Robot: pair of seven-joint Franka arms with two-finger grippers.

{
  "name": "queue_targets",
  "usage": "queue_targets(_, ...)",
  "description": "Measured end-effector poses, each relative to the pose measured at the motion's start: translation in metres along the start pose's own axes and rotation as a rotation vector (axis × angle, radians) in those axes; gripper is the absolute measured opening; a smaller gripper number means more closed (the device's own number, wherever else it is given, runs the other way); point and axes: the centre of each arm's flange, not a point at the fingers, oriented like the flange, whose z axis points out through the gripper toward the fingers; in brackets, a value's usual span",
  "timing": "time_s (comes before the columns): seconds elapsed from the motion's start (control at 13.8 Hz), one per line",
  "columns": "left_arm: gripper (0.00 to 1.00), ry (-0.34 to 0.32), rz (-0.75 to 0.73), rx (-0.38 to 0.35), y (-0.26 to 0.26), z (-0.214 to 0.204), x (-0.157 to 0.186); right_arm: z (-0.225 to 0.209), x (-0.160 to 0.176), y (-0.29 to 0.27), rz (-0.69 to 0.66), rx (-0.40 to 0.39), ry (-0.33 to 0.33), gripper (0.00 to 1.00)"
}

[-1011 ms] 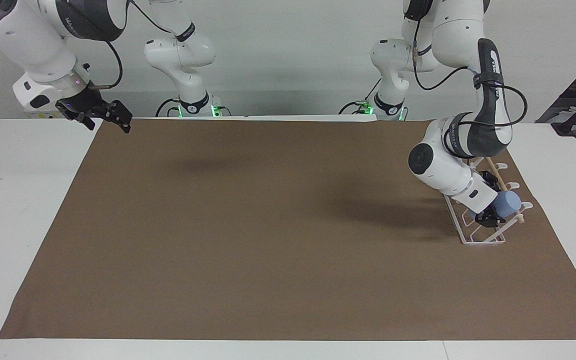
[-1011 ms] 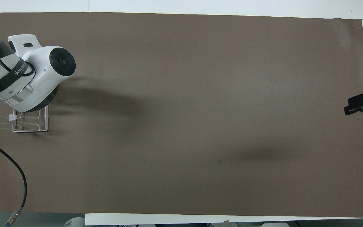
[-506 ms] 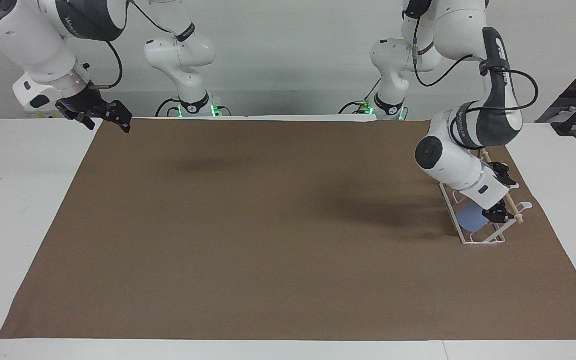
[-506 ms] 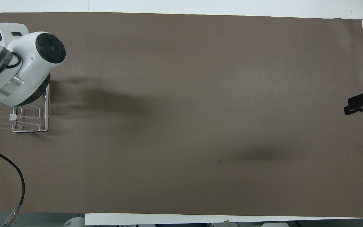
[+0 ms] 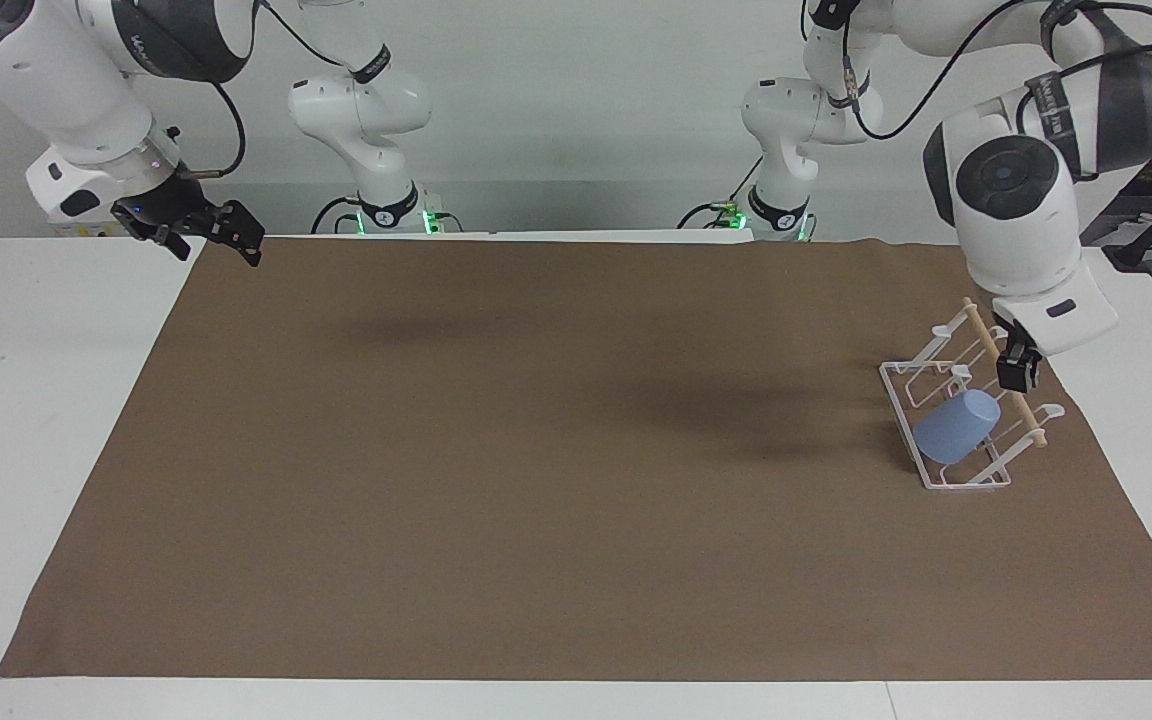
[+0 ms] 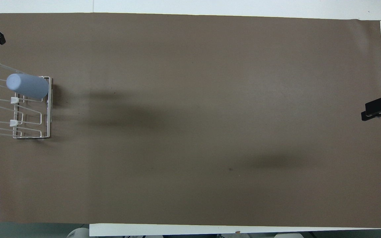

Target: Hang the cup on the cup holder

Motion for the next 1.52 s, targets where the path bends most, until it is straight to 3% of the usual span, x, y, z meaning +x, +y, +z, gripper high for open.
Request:
queue_targets(0.14, 1.0, -0.163, 0.122, -0.095, -0.021, -0.002, 0.001, 0.0, 0.0, 0.0, 0.0, 0.0, 0.0, 1.0)
queue_targets(0.36, 1.0, -0.316, 0.355, -0.264, -0.033, 0.001, 0.0, 0.0, 0.0, 0.0, 0.0, 0.0, 0.0, 1.0)
queue_targets(0.51, 1.0, -0.317, 0.584, -0.348, -0.034, 0.002, 0.001, 0.0, 0.0, 0.0, 0.0, 0.0, 0.0, 1.0)
queue_targets(0.72, 1.0, -0.283, 0.803, -0.398, -0.033, 0.0, 0.0, 0.0, 0.0, 0.0, 0.0, 0.0, 0.0, 1.0)
queue_targets(1.08, 1.0, -0.229, 0.77, -0.425, -0.055, -0.046, 0.005, 0.0, 0.0, 0.0, 0.0, 0.0, 0.0, 1.0)
queue_targets(1.52, 1.0, -0.25, 0.739, -0.414, -0.062, -0.042, 0.001, 0.0, 0.0, 0.0, 0.0, 0.0, 0.0, 1.0)
